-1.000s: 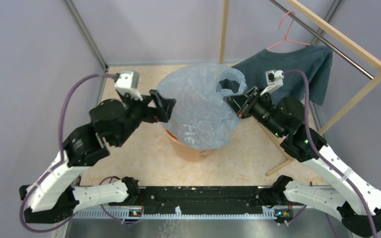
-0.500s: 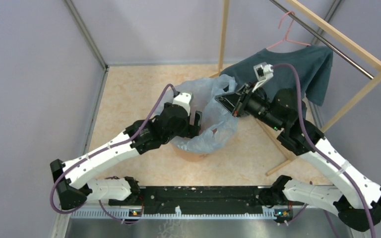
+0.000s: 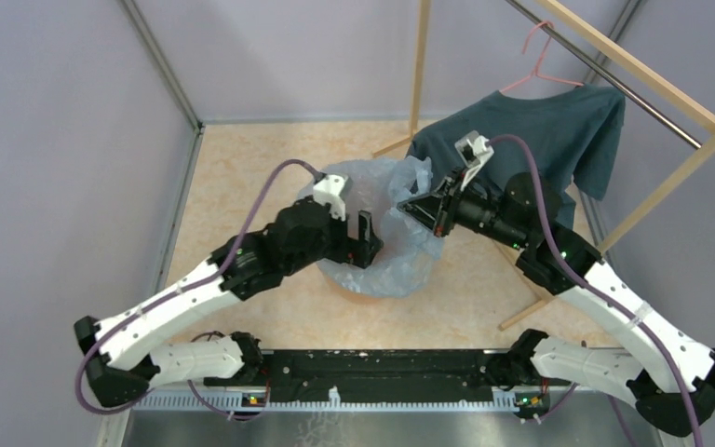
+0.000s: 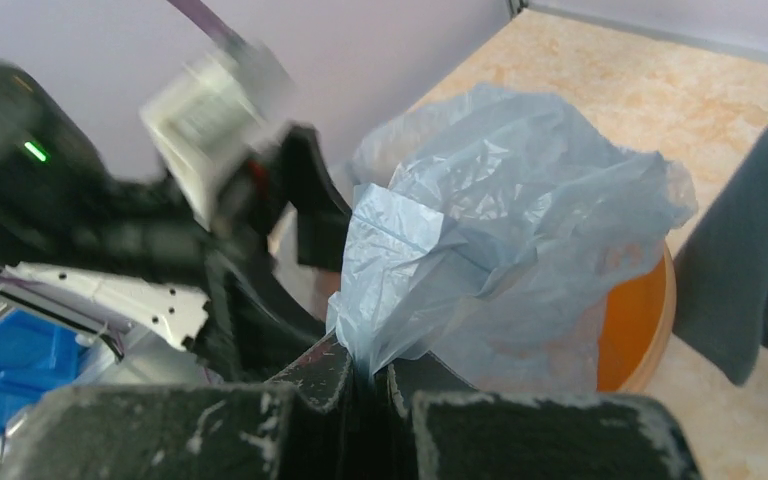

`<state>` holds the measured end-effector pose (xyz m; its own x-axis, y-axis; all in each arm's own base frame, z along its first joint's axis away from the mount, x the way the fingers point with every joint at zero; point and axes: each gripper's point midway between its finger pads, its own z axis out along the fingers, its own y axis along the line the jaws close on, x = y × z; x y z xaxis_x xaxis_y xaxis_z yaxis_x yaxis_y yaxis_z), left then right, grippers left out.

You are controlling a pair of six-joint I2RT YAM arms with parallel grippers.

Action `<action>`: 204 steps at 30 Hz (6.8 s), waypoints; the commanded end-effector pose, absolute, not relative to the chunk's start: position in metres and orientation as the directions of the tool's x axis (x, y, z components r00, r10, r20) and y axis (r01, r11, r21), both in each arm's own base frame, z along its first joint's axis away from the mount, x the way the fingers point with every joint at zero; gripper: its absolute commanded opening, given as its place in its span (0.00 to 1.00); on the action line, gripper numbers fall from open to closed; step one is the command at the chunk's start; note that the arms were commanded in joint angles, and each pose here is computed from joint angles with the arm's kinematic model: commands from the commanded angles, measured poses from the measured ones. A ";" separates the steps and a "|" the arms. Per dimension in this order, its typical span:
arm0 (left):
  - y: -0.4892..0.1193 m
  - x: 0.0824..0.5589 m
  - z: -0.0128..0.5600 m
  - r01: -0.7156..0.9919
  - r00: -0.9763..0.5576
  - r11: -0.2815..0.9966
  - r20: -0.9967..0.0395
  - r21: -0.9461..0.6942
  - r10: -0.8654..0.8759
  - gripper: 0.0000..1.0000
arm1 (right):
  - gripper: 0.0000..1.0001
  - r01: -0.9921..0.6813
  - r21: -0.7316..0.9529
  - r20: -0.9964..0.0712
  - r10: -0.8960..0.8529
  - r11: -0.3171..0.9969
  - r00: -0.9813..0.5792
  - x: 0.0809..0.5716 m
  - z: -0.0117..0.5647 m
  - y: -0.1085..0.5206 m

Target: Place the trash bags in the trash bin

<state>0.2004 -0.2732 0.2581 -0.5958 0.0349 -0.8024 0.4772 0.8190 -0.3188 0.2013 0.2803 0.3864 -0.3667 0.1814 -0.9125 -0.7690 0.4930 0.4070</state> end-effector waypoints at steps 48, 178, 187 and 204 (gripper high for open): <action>-0.271 0.275 0.252 0.469 -0.696 0.681 -0.710 -0.562 -0.107 0.39 | 0.00 -0.712 0.526 -0.846 0.370 0.465 -0.383 0.224 0.390 0.290; -0.252 0.195 0.362 0.499 -0.519 0.673 -0.810 -0.546 -0.273 0.95 | 0.12 -0.673 0.437 -0.853 0.039 0.597 -0.520 0.227 0.297 0.343; -0.234 0.218 0.330 0.385 -0.479 0.780 -0.829 -0.494 -0.290 0.82 | 0.16 -0.729 0.443 -0.873 0.064 0.522 -0.484 0.208 0.303 0.336; -0.243 0.231 0.320 0.411 -0.441 0.806 -0.867 -0.425 -0.232 0.00 | 0.48 -0.722 0.380 -0.884 -0.002 0.578 -0.467 0.200 0.298 0.310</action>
<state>0.2246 -0.2506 0.2962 -0.5405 -0.1935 -0.8188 0.3802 0.8120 -0.4428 0.1995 0.3299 0.2800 -0.5301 -0.0021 -0.8479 -0.7179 0.5333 0.4475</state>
